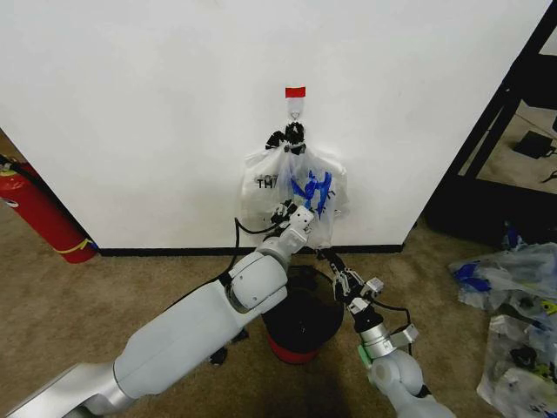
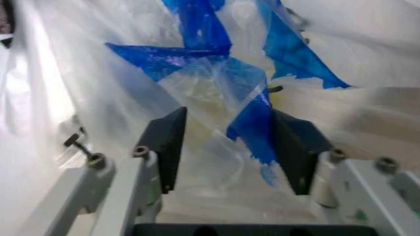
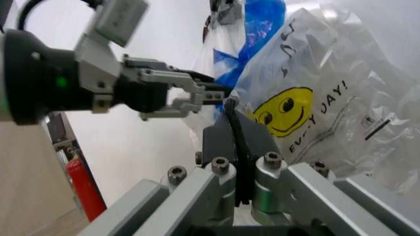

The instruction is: Pick up the garbage bag from the wall and place it over the trash bin.

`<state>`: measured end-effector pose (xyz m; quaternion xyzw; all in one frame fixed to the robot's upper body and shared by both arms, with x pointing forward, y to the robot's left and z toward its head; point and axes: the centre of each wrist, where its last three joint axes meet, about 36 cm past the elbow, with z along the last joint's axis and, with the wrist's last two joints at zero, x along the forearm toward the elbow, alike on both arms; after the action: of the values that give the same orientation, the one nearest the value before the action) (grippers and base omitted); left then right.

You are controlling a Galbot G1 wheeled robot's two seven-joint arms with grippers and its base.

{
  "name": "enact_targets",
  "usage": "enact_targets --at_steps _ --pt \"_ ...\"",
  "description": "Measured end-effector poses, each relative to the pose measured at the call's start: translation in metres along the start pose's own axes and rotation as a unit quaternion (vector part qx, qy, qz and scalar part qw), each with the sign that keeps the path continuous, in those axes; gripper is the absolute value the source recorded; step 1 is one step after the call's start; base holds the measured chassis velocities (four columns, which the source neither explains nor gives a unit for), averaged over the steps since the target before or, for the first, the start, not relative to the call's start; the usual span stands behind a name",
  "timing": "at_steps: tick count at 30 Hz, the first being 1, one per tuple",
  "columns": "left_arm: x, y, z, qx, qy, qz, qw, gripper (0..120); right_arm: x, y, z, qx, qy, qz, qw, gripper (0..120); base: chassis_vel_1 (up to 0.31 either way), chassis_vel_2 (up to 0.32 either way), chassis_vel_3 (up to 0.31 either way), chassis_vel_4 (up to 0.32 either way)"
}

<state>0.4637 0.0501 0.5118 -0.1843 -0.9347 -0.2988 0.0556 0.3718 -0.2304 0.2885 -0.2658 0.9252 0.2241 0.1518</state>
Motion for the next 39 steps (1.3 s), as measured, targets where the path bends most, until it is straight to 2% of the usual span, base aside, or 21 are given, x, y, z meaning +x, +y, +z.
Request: enact_targets --at_steps 8,12,16,18,19,22,24,25,26,30,32,39 --pt "-0.006 -0.001 -0.007 -0.002 -0.005 -0.001 1.0000 16 0.001 0.002 0.000 -0.001 -0.001 0.002 1.000 0 0.000 0.000 0.000 0.000" --pt "0.001 0.004 -0.007 0.008 -0.009 0.001 0.9999 0 0.003 0.001 -0.001 0.002 -0.001 0.007 1.000 0 0.000 0.000 0.000 0.000" --pt "0.008 0.007 -0.005 0.027 -0.010 0.002 0.9996 0 0.004 -0.001 -0.002 0.005 -0.001 0.013 1.000 0 0.000 0.000 0.000 0.000" --pt "0.020 0.018 0.004 0.089 -0.026 -0.003 0.9957 0 0.006 -0.005 -0.004 0.014 0.002 0.030 0.999 0 0.000 0.000 0.000 0.000" --pt "0.020 0.018 0.004 0.089 -0.026 -0.003 0.9957 0 0.006 -0.005 -0.004 0.014 0.002 0.030 0.999 0 0.000 0.000 0.000 0.000" --pt "0.029 0.026 0.018 0.168 -0.049 -0.002 0.9845 0 0.011 -0.008 -0.004 0.022 0.005 0.041 0.999 0 0.000 0.000 0.000 0.000" --pt "0.036 0.028 0.030 0.231 -0.071 0.003 0.9703 0 0.017 -0.009 -0.003 0.028 0.006 0.043 0.999 0 0.000 0.000 0.000 0.000" --pt "0.038 0.027 0.034 0.250 -0.077 0.005 0.9653 0 0.019 -0.009 -0.003 0.030 0.007 0.043 0.999 0 0.000 0.000 0.000 0.000" --pt "0.038 0.027 0.034 0.250 -0.077 0.005 0.9653 0 0.019 -0.009 -0.003 0.030 0.007 0.043 0.999 0 0.000 0.000 0.000 0.000" --pt "0.048 0.028 0.050 0.319 -0.102 0.012 0.9422 0 0.026 -0.008 -0.001 0.034 0.012 0.040 0.999 0 0.000 0.000 0.000 0.000" --pt "0.049 0.027 0.054 0.334 -0.111 0.013 0.9359 0 0.027 -0.006 -0.001 0.036 0.011 0.037 0.999 0 0.000 0.000 0.000 0.000" --pt "0.043 0.023 0.056 0.353 -0.136 0.015 0.9257 0 0.033 -0.004 -0.007 0.069 0.011 0.002 0.998 0 0.000 0.000 0.000 0.000"
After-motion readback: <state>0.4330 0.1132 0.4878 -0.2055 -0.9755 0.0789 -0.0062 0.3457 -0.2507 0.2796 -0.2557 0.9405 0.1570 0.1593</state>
